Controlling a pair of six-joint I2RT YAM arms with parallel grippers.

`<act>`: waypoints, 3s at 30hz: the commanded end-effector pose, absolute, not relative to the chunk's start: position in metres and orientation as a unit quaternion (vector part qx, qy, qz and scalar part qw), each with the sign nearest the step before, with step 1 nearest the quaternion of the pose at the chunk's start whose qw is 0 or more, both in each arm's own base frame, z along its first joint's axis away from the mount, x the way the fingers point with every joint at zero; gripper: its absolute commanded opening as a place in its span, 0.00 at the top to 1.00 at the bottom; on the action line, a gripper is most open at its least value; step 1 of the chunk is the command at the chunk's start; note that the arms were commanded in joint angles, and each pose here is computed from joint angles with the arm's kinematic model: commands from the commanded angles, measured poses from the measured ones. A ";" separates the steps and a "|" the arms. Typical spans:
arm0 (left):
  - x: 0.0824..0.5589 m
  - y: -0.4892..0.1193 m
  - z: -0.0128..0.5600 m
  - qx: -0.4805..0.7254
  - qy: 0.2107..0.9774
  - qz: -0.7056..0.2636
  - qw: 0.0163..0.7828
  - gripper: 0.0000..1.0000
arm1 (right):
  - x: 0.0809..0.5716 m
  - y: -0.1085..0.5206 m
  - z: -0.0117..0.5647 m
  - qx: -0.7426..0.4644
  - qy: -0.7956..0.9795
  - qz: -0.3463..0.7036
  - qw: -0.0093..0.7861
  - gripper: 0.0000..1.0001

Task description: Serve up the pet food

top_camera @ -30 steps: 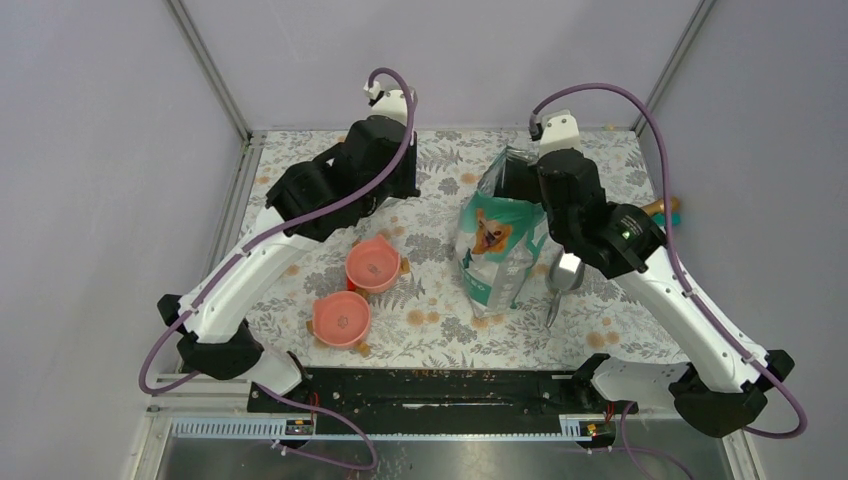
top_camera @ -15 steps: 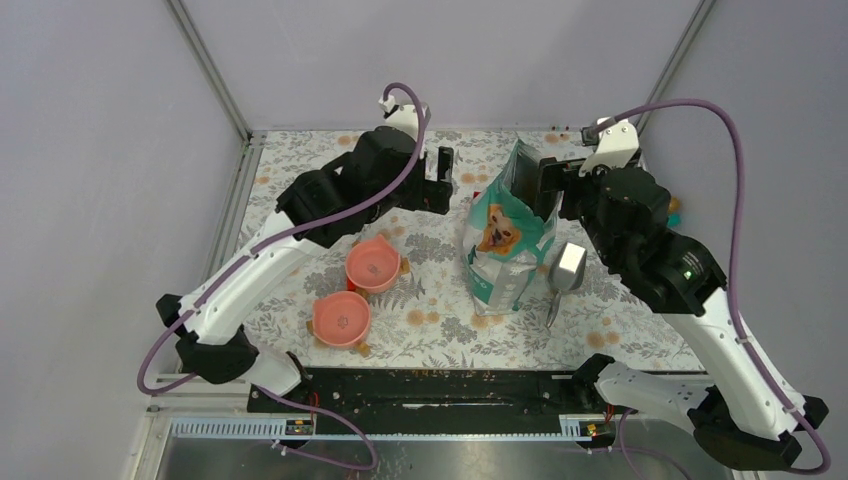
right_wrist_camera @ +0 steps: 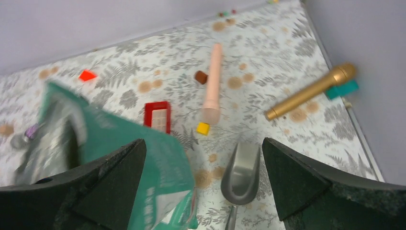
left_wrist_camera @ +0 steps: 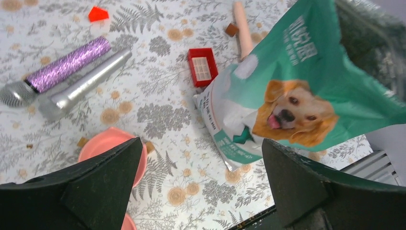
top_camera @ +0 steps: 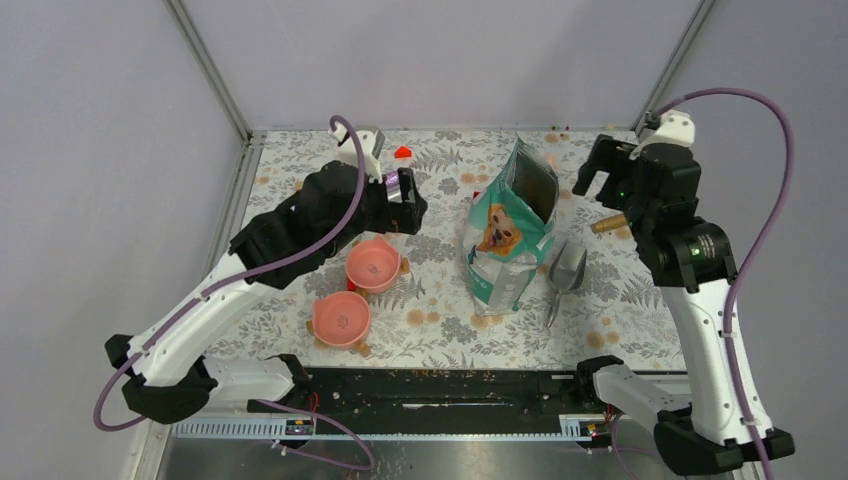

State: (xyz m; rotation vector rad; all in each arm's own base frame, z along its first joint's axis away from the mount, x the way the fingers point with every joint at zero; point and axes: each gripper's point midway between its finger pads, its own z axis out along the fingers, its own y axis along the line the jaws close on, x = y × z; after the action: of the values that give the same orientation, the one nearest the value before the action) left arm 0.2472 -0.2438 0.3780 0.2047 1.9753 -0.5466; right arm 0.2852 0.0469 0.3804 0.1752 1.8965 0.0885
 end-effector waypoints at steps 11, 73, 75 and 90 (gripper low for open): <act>0.220 -0.201 0.287 -0.007 0.847 -0.224 0.482 0.01 | 0.282 -0.013 0.168 0.285 0.895 0.062 0.336 0.07; 0.176 -0.360 0.443 0.218 0.634 -0.591 0.448 0.01 | 0.263 0.052 0.439 0.268 0.695 0.300 0.596 1.00; 0.175 -0.369 0.447 0.227 0.627 -0.603 0.438 0.01 | 0.272 0.065 0.447 0.257 0.698 0.302 0.596 1.00; 0.189 -0.387 0.423 0.227 0.650 -0.591 0.421 0.23 | 0.298 0.130 0.444 0.258 0.681 0.406 0.552 1.00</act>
State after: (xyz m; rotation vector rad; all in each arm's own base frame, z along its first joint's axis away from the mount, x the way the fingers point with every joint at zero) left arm 0.1931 -0.3822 0.3982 0.5493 1.7277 -1.4244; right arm 0.2938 0.1236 0.4168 0.5851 1.7419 0.8710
